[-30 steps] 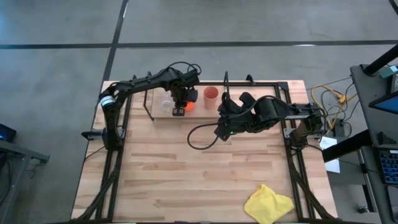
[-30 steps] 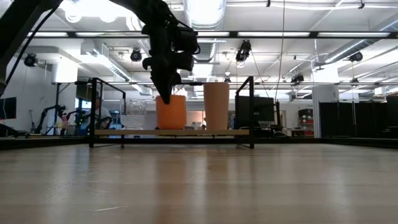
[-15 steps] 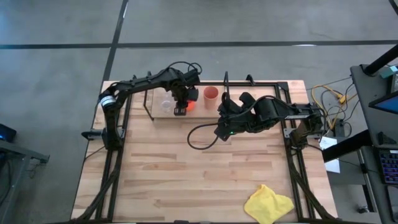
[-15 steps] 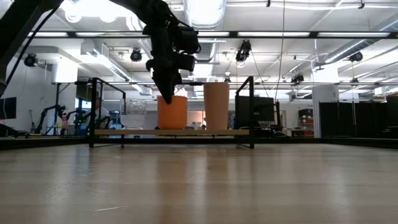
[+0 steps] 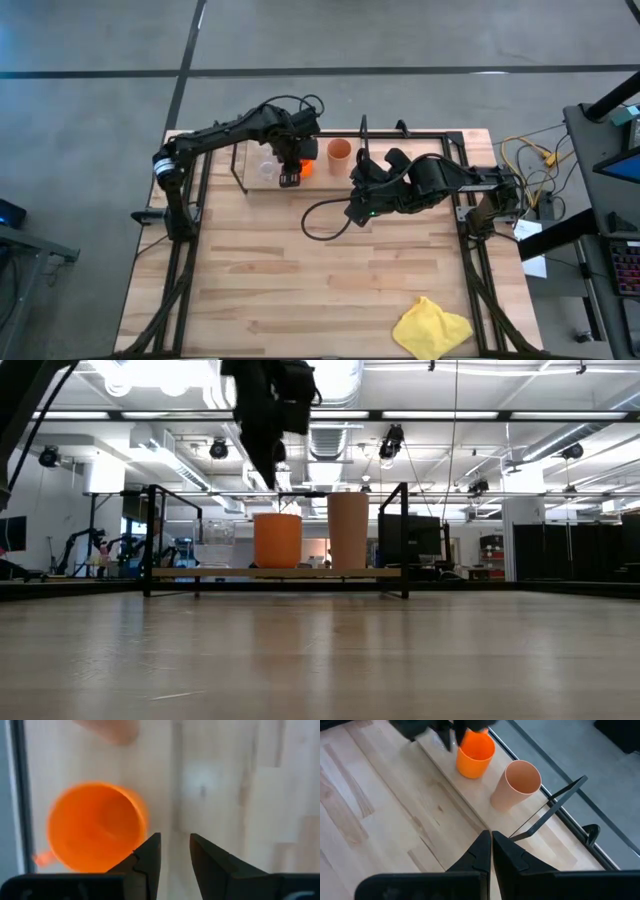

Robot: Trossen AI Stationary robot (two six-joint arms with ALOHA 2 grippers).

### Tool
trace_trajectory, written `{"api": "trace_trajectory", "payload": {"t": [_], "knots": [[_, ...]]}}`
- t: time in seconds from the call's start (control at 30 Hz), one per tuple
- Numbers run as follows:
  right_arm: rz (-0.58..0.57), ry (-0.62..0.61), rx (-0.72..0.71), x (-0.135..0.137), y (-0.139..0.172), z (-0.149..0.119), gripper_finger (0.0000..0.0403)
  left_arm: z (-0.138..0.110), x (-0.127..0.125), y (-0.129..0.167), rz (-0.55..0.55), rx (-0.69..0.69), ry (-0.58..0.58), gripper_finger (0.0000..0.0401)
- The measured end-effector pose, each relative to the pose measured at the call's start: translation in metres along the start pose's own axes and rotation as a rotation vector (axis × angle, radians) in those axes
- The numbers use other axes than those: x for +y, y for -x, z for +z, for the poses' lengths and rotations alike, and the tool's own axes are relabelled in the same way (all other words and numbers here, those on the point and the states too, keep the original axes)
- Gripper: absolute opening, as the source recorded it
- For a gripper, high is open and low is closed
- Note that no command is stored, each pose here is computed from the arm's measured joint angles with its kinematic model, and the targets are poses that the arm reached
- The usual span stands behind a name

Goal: Stack small to large cups/mugs on shelf
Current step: Return to Home Position

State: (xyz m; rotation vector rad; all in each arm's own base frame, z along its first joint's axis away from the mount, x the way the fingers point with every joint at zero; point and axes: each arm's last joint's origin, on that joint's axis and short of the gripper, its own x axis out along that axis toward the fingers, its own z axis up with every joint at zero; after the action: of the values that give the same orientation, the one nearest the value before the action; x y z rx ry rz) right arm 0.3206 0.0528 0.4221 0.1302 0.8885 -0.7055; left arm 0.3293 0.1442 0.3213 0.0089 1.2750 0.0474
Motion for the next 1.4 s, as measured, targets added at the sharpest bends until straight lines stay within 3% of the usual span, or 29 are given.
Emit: {"api": "trace_trajectory", "payload": {"t": [0.27,0.47,0.73,0.9,1.1,1.23,1.4], "knots": [[0.003,0.003,0.0,0.0,0.002,-0.001,0.0009,-0.018,-0.047,0.054,-0.137,0.018,0.223,0.0089],[0.03,0.008,-0.018,-0.002,0.013,-0.004,0.0009,-0.033,-0.089,0.097,-0.159,-0.093,0.239,0.0078],[0.119,0.018,-0.073,-0.011,0.049,-0.016,0.0009,-0.062,-0.135,0.142,-0.178,-0.214,0.285,0.0023],[0.176,0.029,-0.102,-0.017,0.069,-0.025,0.0008,-0.074,-0.153,0.155,-0.151,-0.25,0.321,0.0002],[0.254,0.054,-0.138,-0.024,0.094,-0.037,0.0008,-0.085,-0.172,0.163,-0.2,-0.256,0.296,0.0001],[0.308,0.084,-0.179,-0.038,0.113,-0.045,0.0008,-0.092,-0.176,0.172,-0.225,-0.282,0.385,0.0001],[0.251,0.079,-0.368,-0.068,0.142,-0.055,0.0008,-0.115,-0.167,0.194,-0.094,-0.436,0.421,0.0001]]}}
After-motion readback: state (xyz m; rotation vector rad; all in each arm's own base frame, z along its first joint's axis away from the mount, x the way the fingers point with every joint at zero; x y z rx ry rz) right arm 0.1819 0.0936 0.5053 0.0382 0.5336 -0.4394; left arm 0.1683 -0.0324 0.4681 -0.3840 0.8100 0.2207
